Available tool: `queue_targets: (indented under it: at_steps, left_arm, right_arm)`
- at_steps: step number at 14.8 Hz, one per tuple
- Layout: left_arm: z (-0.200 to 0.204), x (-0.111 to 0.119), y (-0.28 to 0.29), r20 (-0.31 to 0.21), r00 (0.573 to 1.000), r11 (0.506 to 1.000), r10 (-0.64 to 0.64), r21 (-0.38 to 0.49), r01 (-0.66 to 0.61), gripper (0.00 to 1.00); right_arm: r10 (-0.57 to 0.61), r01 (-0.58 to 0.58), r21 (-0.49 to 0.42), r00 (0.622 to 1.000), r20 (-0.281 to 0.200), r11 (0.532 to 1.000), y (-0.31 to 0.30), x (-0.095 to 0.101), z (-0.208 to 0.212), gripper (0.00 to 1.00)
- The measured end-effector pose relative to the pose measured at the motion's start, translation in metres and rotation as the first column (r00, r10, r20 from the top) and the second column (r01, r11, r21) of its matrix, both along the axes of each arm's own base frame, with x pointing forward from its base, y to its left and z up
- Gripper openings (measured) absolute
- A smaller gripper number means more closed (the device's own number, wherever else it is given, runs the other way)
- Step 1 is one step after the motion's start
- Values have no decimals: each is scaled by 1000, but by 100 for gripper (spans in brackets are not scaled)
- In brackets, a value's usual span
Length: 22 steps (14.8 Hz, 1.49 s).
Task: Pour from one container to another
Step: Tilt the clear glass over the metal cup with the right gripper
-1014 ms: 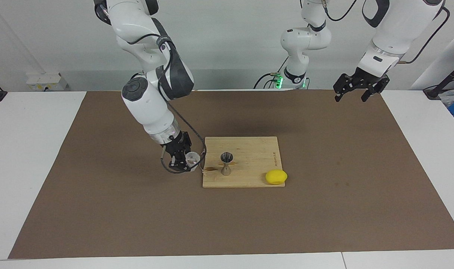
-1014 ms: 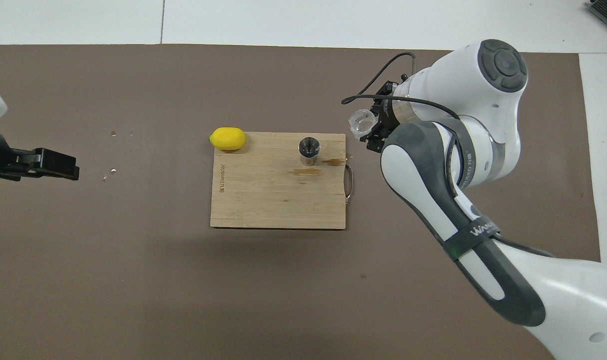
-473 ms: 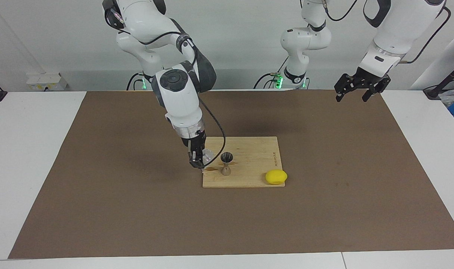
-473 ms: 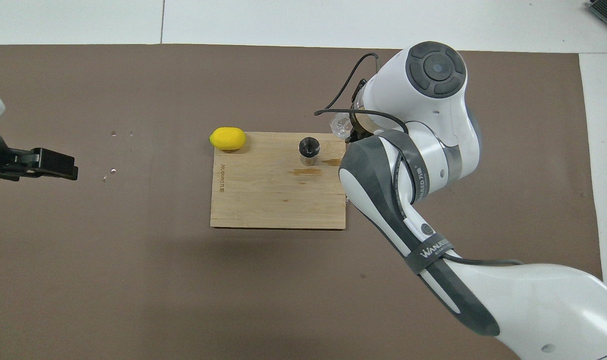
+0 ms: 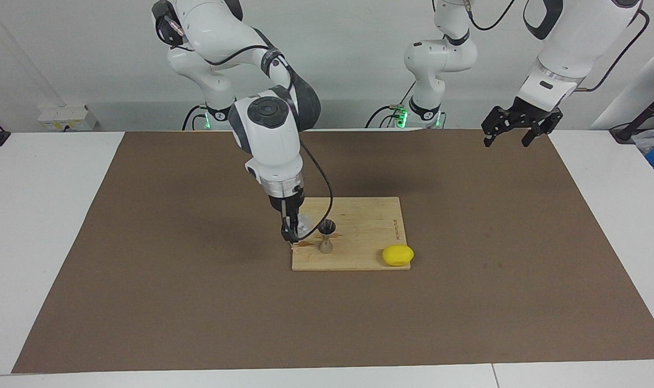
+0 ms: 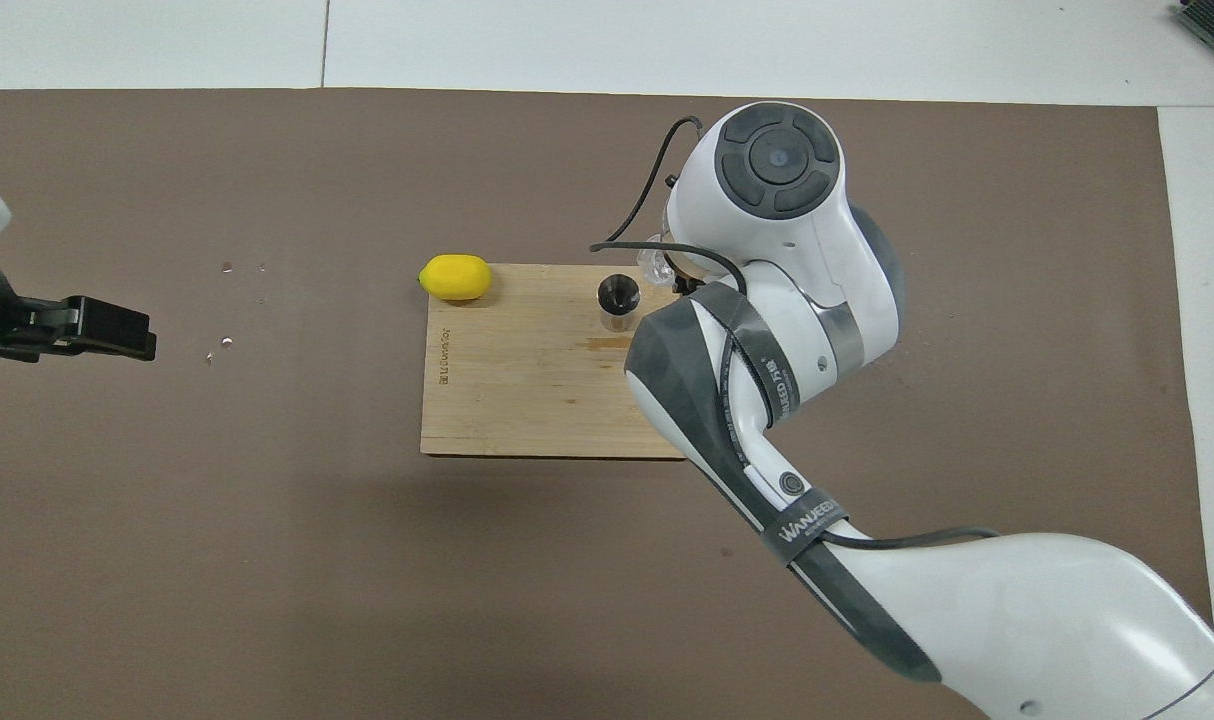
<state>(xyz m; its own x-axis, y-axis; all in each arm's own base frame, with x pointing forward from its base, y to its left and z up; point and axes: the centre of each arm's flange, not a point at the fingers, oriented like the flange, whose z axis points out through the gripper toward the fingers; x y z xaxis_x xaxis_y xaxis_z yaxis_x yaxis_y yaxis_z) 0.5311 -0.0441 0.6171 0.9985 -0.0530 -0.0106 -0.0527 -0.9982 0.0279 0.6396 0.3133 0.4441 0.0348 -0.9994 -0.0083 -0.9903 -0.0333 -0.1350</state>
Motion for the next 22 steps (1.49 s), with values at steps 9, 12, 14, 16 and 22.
queue_targets:
  at_steps: [9,12,14,16,22]
  left_arm:
    - [0,0,0,0,1000,1000,0,0,0,100]
    - [0,0,0,0,1000,1000,0,0,0,100]
    - [0,0,0,0,1000,1000,0,0,0,100]
    - [0,0,0,0,1000,1000,0,0,0,100]
    - [0,0,0,0,1000,1000,0,0,0,100]
  right_arm:
    - [110,-103,-172,993,32,980,31,-12,-8,50]
    - [129,-118,-208,991,41,971,34,-14,-7,50]
    - [141,-126,-227,989,52,966,36,-15,-5,50]
    - [162,-142,-247,985,62,959,41,-17,-4,50]
    - [239,-206,-308,968,74,929,56,-25,-1,50]
